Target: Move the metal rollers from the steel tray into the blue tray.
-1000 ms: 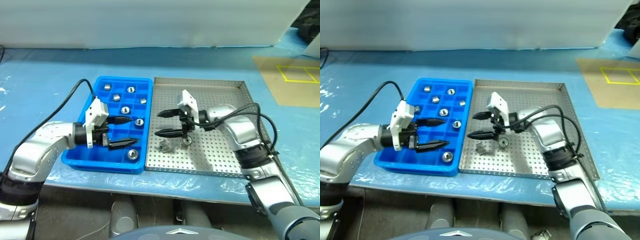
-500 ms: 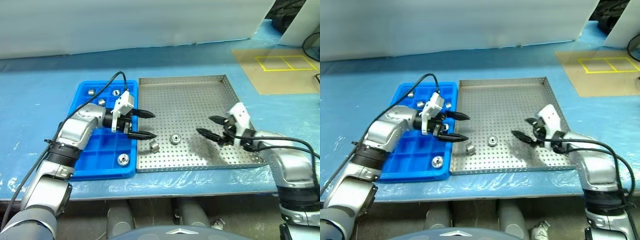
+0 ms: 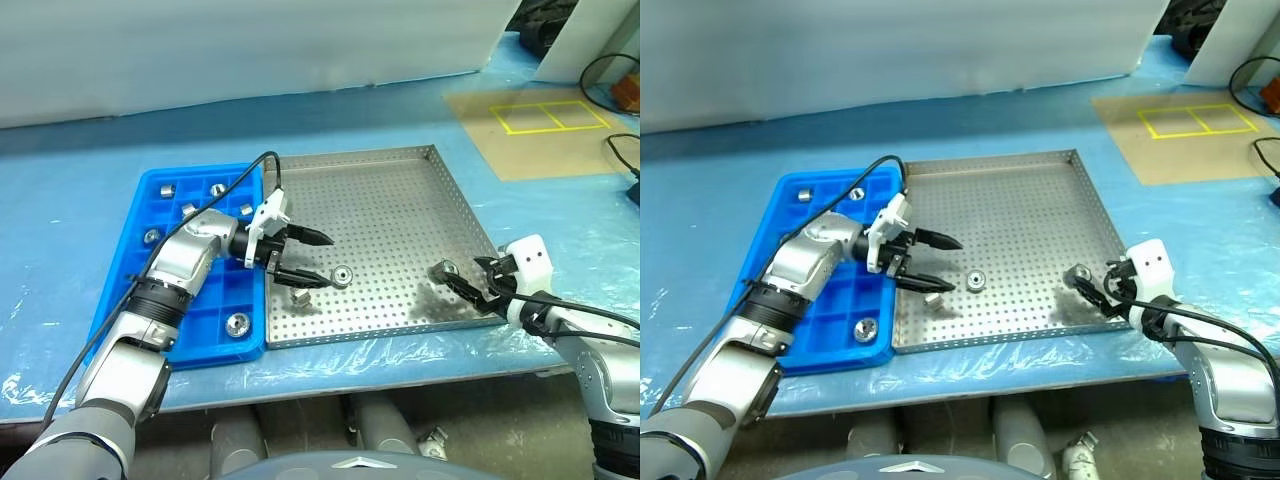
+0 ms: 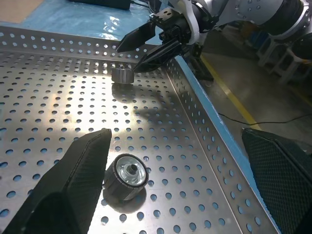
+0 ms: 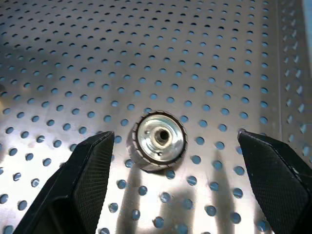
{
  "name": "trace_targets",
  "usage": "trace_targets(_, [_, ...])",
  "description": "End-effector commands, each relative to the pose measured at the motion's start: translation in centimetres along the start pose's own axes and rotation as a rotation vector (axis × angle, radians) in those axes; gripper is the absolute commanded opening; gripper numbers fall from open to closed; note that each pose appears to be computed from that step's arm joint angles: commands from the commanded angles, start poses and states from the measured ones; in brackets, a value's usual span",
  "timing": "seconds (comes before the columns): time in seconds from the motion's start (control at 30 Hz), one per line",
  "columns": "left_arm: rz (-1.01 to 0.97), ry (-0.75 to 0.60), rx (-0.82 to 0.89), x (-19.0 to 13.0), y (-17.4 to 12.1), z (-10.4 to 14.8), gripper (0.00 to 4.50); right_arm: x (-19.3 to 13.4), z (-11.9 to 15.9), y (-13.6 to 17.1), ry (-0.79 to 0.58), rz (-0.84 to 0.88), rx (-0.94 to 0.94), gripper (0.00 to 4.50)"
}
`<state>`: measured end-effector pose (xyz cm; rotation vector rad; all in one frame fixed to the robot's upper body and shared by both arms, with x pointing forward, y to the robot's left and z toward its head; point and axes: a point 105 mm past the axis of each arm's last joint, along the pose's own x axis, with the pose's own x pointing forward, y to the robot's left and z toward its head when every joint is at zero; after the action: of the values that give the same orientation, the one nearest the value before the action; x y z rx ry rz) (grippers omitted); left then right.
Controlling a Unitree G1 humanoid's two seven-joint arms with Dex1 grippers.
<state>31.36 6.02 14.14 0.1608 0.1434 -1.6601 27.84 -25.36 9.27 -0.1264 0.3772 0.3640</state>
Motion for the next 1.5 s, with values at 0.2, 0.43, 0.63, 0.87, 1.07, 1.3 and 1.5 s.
trace_targets(0.2, [0.054, -0.018, 0.058, -1.1, 0.6, 1.1, 4.50, 0.8, -0.5, -0.1, -0.015, -0.017, -0.005, 4.17])
trace_targets(0.43, [0.091, -0.016, 0.046, -2.0, 0.5, 1.0, 4.50, 2.0, -0.2, 0.5, -0.026, 0.014, -0.007, 4.17])
trace_targets(0.63, [0.105, -0.017, 0.043, -2.1, 0.4, 1.0, 4.50, 3.4, -0.1, 1.2, -0.027, 0.036, -0.019, 4.17])
trace_targets(0.87, [0.119, -0.012, 0.036, -2.4, 0.2, 1.0, 4.50, 4.8, -0.1, 1.9, -0.033, 0.054, -0.036, 3.23])
trace_targets(1.07, [0.149, 0.007, 0.029, -3.2, 0.3, 0.7, 4.50, 4.9, 0.3, 1.9, -0.039, 0.072, -0.052, 1.67])
trace_targets(1.3, [0.253, 0.042, 0.042, -6.1, 1.0, 1.0, 4.50, 6.0, 3.4, 4.2, -0.097, 0.168, -0.125, 1.68])
trace_targets(1.5, [0.368, 0.076, 0.058, -9.6, 0.8, 1.7, 4.50, 6.8, 9.4, 11.8, -0.220, 0.554, -0.208, 1.68])
